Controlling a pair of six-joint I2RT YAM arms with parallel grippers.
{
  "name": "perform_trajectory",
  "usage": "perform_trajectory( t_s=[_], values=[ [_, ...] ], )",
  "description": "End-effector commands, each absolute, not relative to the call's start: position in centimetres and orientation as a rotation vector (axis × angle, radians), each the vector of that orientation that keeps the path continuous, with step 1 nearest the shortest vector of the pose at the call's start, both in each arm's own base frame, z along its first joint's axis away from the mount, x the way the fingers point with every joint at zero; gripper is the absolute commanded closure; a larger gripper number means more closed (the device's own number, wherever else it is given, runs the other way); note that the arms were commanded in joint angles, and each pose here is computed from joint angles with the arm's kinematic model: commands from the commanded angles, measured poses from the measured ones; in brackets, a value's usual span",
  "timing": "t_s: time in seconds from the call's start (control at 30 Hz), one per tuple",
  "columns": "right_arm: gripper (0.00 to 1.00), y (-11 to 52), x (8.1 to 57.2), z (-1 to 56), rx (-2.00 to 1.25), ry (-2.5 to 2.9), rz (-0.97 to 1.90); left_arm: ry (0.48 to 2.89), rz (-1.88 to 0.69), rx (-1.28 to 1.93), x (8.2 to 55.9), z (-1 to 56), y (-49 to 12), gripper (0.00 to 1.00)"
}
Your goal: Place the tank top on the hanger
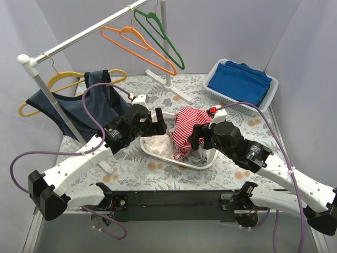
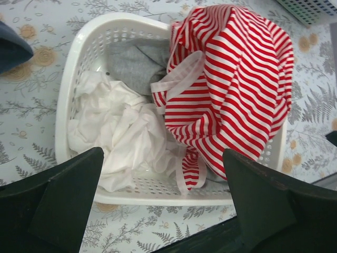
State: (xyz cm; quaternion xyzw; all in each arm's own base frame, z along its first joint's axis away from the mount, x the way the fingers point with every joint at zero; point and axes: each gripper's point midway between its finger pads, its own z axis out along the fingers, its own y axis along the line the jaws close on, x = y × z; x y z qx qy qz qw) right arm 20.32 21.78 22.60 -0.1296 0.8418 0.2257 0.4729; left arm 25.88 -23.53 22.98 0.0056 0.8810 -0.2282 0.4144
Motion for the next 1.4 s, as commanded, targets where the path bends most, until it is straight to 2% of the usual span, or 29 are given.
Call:
perform_trajectory(
  t_s=[0.0, 0.33, 0.53, 0.87, 1.13, 1.37],
  values=[
    [0.01, 21.8, 20.7, 23.4, -0.275, 2.042, 0.559, 2.231, -0.425, -0.110, 26.7, 21.4, -21.3, 0.02],
    [0.01, 23.7, 20.6, 21.4, -0.350, 2.112, 0.580, 2.262, -0.260, -0.296, 28.6, 17.9, -18.5, 0.02],
    [0.01, 24.1, 20.6, 21.2, -0.361, 2.112, 0.595, 2.279, -0.276, -0.365, 30.7, 16.4, -18.0, 0.02],
    [0.01, 24.3, 20.6, 21.4, -0.387, 2.098, 0.595, 2.355, -0.340, -0.427, 31.1, 11.0, -17.3, 0.02],
    [0.01, 23.9, 20.8, 21.8, -0.380, 2.078, 0.583, 2.339, -0.608, -0.295, 31.3, 11.3, -21.4, 0.02],
    [0.01, 22.5, 21.4, 23.1, -0.325, 2.060, 0.517, 2.384, -0.603, -0.241, 30.0, 10.5, -24.1, 0.02]
  ],
)
